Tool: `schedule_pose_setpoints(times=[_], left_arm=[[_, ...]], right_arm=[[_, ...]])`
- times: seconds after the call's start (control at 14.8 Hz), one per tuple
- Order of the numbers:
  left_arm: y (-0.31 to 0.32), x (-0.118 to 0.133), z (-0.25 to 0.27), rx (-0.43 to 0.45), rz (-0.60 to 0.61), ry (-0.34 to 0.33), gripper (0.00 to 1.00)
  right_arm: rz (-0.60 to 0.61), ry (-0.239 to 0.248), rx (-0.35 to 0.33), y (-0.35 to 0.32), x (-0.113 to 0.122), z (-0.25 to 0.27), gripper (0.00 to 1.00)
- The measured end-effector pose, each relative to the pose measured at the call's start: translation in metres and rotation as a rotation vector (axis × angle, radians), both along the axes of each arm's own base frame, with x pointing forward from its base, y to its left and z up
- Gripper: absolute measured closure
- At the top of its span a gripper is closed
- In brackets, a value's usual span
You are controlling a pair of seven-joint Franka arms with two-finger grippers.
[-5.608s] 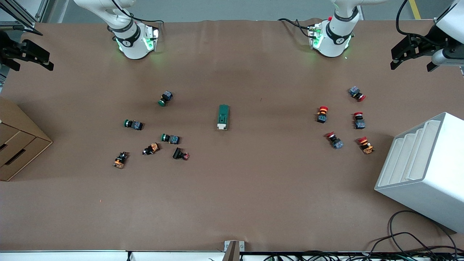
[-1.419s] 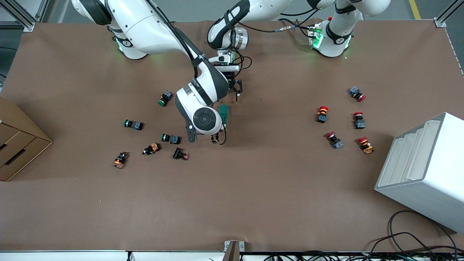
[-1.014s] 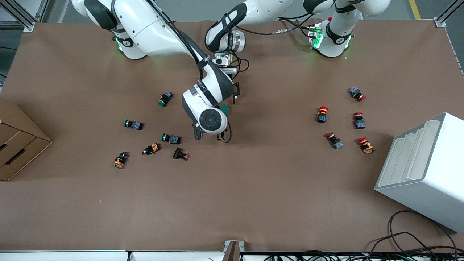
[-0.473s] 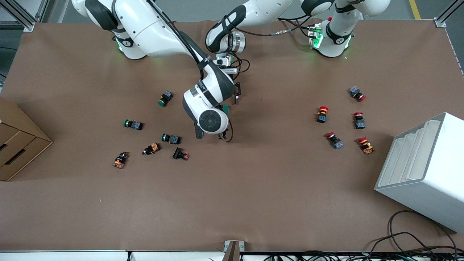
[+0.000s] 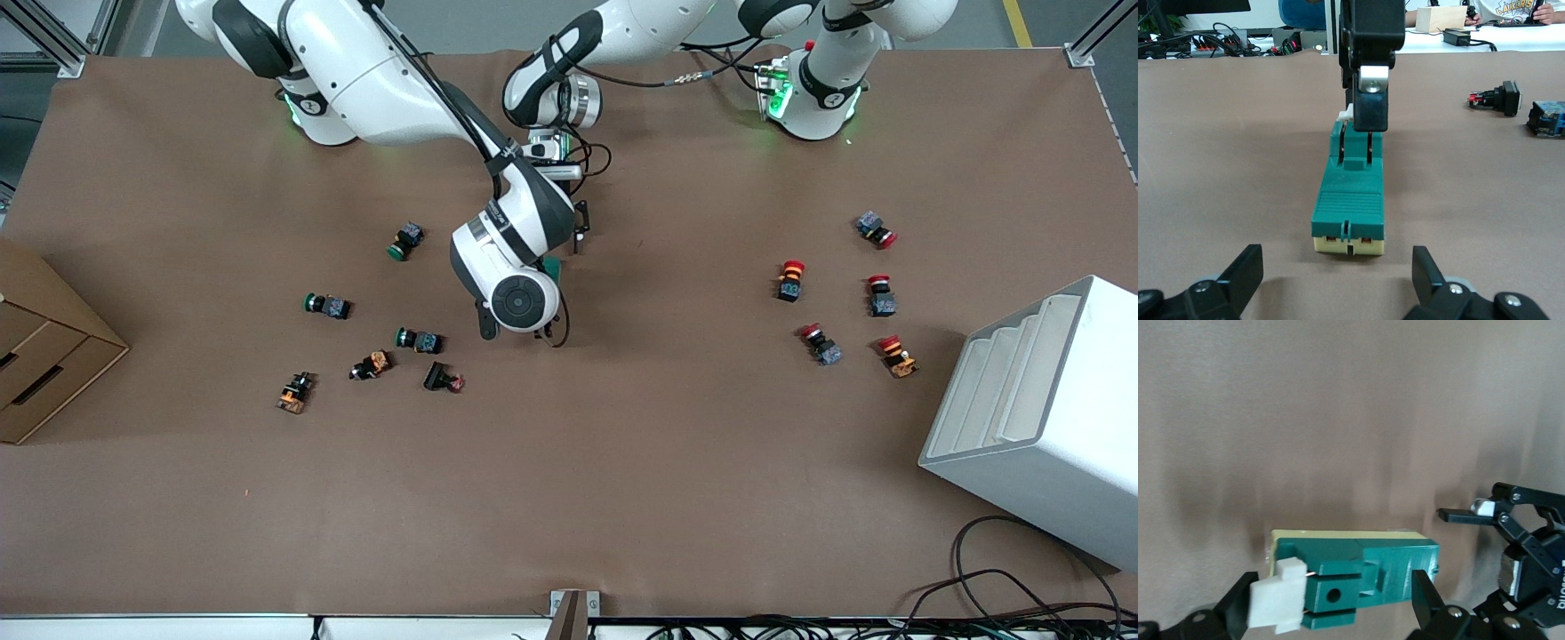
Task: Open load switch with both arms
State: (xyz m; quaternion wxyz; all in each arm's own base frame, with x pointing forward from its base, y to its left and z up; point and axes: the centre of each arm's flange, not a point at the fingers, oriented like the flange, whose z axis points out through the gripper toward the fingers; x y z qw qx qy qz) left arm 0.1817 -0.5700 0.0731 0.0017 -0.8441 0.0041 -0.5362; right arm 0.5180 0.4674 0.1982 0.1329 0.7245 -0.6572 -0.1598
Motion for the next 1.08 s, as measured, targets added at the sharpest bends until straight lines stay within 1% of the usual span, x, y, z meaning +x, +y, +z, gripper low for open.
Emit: schedule_pose_setpoints(times=[0.14, 0.34, 1.08], left_arm=[[0.000, -0.001, 0.000, 0.000, -0.002, 0.000, 0.01], [0.000, -0.002, -0.001, 0.002, -0.003, 0.001, 0.01], [0.001, -0.006, -0.004, 0.007, -0.008, 0.002, 0.02]], right_arm=[[0.011, 0.022, -0.009, 0.001, -0.001, 0.006, 0.00], [0.037, 0.070, -0.027, 0.005, -0.005, 0.020, 0.00], [0.102, 0.164, -0.049, 0.020, -0.028, 0.036, 0.00]])
